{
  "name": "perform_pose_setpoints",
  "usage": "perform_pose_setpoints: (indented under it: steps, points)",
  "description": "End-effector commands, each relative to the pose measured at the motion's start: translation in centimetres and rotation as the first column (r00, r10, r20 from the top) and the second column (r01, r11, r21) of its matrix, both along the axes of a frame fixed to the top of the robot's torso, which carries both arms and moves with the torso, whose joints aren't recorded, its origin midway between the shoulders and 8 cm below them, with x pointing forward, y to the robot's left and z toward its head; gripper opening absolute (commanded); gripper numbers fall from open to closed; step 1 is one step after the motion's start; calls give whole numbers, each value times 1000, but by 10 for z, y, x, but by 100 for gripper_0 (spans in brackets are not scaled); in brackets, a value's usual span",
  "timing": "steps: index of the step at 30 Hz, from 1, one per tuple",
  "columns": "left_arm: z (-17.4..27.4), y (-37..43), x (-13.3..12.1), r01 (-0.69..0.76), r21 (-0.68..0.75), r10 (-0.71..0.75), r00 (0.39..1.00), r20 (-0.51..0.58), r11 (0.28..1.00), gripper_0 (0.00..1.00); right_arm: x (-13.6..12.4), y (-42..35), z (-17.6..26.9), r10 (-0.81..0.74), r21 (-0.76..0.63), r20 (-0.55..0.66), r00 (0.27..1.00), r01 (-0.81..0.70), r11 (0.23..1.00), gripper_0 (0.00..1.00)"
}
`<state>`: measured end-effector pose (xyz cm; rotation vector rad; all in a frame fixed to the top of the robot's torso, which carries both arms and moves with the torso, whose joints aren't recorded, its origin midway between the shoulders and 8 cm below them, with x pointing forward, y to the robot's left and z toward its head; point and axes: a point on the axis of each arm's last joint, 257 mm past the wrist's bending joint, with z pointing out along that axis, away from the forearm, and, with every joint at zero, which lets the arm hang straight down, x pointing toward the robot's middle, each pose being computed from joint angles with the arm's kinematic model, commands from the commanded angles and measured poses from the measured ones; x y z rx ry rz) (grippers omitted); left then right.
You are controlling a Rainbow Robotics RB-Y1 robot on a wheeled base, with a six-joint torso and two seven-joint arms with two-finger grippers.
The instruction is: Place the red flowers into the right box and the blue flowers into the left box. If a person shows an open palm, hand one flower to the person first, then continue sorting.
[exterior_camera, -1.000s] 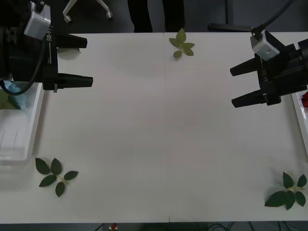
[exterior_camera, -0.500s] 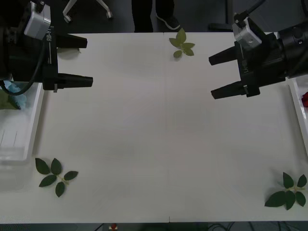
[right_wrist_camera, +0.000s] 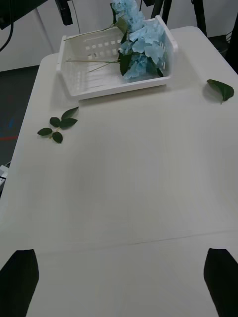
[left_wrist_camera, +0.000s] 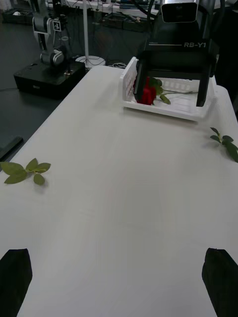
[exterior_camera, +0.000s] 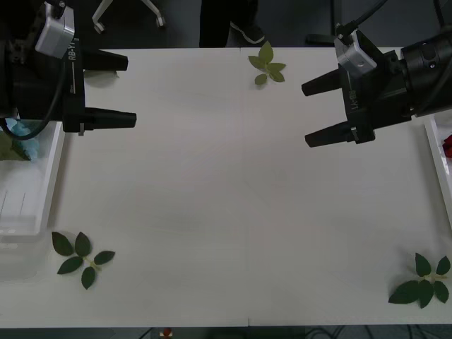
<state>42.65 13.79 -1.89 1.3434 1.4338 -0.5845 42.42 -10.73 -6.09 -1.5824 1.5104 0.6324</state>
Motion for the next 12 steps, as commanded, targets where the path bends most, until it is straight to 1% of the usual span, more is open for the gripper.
perform_pose_setpoints:
  steps: [1, 12]
  points:
    - [-2, 2, -2, -10, -2, 10, 1000, -14, 1000, 100, -1, 5, 11, 27, -6, 46, 999, -27, 1000, 100]
    - [-2, 2, -2, -10, -2, 10, 1000, -14, 1000, 100, -1, 5, 11, 27, -6, 46, 999, -27, 1000, 100]
